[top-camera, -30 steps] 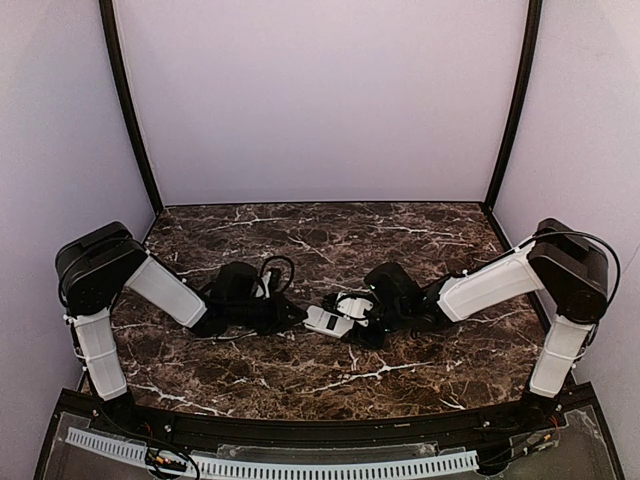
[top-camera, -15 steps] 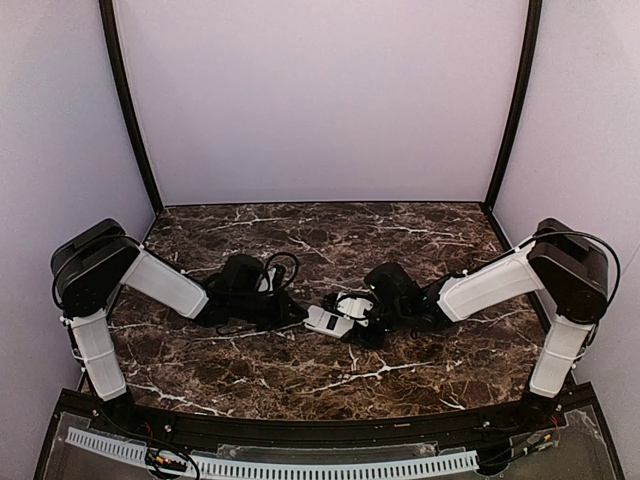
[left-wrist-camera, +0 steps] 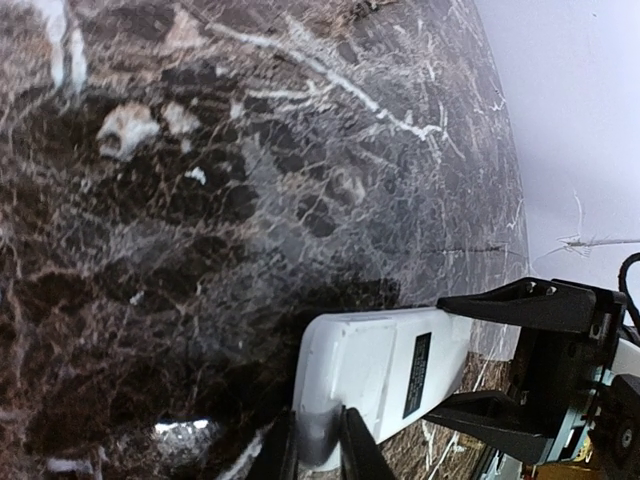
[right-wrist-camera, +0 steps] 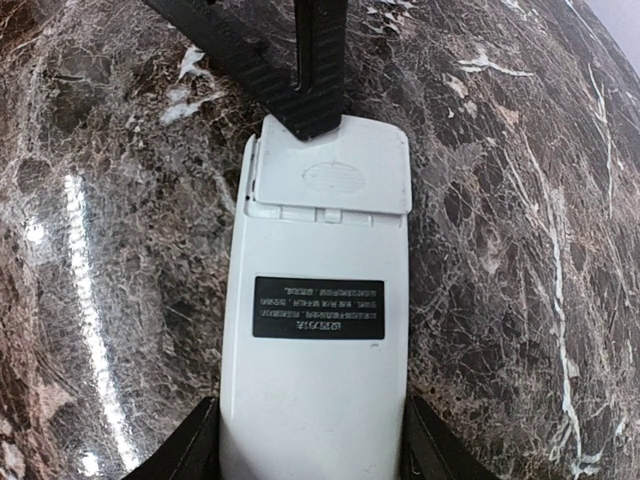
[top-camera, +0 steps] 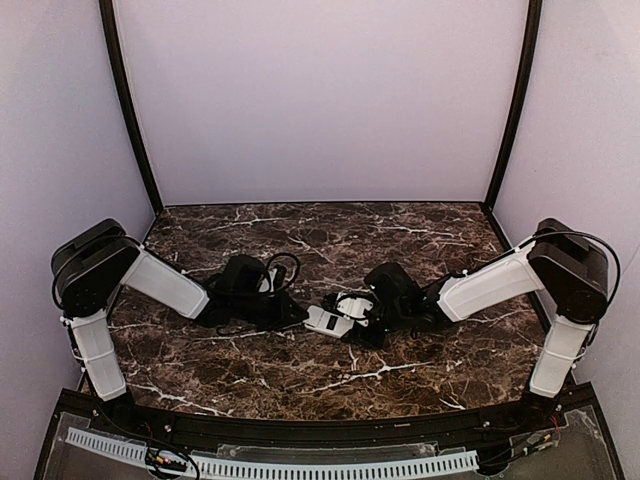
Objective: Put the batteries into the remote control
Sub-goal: Press the battery cover on the remote control.
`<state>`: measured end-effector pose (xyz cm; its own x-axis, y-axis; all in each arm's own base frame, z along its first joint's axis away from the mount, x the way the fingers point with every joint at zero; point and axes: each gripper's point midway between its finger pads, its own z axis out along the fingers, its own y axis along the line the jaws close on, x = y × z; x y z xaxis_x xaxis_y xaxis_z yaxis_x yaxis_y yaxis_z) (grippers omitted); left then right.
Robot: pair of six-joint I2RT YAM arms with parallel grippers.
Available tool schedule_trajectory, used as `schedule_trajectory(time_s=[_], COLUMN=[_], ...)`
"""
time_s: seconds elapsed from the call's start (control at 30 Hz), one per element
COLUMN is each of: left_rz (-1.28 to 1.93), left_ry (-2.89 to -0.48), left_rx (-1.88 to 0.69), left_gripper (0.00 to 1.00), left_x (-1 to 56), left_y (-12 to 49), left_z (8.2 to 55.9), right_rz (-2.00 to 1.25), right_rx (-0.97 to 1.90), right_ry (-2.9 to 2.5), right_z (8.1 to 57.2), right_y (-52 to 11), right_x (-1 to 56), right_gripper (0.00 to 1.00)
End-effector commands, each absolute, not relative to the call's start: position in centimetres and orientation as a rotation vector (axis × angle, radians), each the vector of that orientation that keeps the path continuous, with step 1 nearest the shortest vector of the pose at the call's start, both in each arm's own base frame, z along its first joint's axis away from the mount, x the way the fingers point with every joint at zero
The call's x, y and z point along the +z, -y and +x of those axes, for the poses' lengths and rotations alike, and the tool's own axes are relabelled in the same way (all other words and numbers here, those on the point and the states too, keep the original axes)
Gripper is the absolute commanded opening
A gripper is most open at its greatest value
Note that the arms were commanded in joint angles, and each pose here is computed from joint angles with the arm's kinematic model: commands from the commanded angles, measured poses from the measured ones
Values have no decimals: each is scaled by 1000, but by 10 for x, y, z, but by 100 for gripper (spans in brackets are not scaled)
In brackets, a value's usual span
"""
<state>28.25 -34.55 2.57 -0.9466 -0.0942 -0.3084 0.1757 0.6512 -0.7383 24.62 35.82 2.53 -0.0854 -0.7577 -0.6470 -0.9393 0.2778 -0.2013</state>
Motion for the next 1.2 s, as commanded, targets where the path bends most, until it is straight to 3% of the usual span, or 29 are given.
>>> schedule_trajectory(time_s=[0.0,0.4,0.8,0.97,1.17], left_rz=[101,173,248,239,255], left_ry=[-2877,-2827,-2711,-2689,-2682], left_rx=[-962,-955,-1021,-1048,-1046], left_gripper=[18,30,64,64,54], left_x=[-42,-25,8,13,14], left_y=[318,321,321,318,319], left_z=[226,233,250,257,262], right_rz=[-1557,-1595,-1654,-1670,-1685], right_rx=[360,348,345,324,330], right_ry=[-1829,-1830,-1776,-1761,-1754], right_z=[243,240,233,233,232], right_y=[-365,-362,-358,-357,-359], right_x=[27,21,19,18,18], right_gripper=[2,2,2,3,3])
